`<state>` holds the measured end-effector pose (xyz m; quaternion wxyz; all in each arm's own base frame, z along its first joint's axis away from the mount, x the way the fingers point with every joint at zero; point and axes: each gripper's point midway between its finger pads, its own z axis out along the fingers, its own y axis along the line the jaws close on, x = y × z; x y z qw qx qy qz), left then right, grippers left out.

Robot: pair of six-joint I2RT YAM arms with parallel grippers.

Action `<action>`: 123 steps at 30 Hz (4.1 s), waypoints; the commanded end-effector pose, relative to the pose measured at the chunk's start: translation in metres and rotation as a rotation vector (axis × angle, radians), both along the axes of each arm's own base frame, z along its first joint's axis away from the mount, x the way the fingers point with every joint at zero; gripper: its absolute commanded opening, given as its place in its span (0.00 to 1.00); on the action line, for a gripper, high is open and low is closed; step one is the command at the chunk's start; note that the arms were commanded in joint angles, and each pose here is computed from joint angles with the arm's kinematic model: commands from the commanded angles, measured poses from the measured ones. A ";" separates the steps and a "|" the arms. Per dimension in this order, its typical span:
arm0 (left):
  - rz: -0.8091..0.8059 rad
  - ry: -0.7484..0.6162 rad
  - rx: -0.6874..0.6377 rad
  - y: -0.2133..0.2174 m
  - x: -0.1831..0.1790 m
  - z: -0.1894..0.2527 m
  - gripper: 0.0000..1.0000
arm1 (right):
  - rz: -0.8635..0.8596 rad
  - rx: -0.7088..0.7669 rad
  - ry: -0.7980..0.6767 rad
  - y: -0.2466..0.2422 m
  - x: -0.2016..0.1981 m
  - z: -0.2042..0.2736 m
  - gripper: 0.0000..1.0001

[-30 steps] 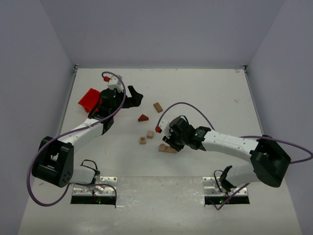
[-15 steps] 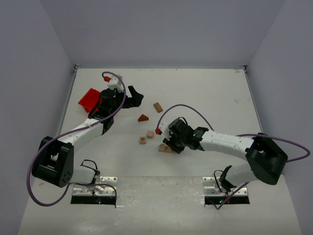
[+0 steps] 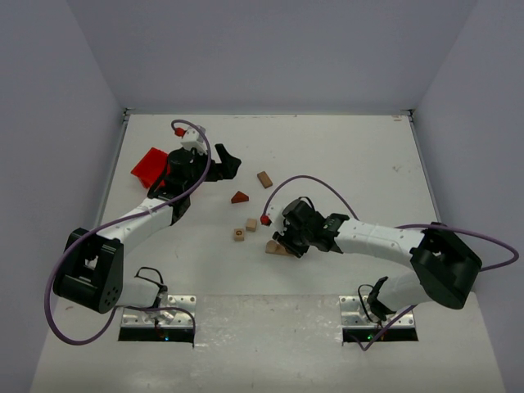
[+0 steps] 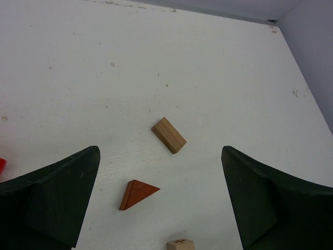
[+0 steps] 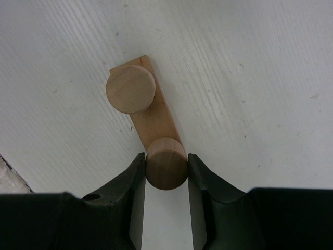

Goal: Build the wood block tower

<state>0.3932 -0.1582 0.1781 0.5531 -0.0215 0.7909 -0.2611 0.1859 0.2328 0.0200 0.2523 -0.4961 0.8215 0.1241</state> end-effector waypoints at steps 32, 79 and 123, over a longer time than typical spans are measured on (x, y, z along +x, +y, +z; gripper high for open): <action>-0.024 -0.065 -0.030 -0.001 0.001 0.020 1.00 | -0.014 0.026 -0.012 0.008 0.005 0.000 0.29; -0.044 -0.067 -0.033 -0.004 0.001 0.020 1.00 | -0.024 0.090 -0.048 0.016 0.010 0.009 0.33; 0.154 -0.069 -0.043 0.032 -0.005 0.042 1.00 | -0.428 0.398 -0.223 0.019 0.154 0.145 0.99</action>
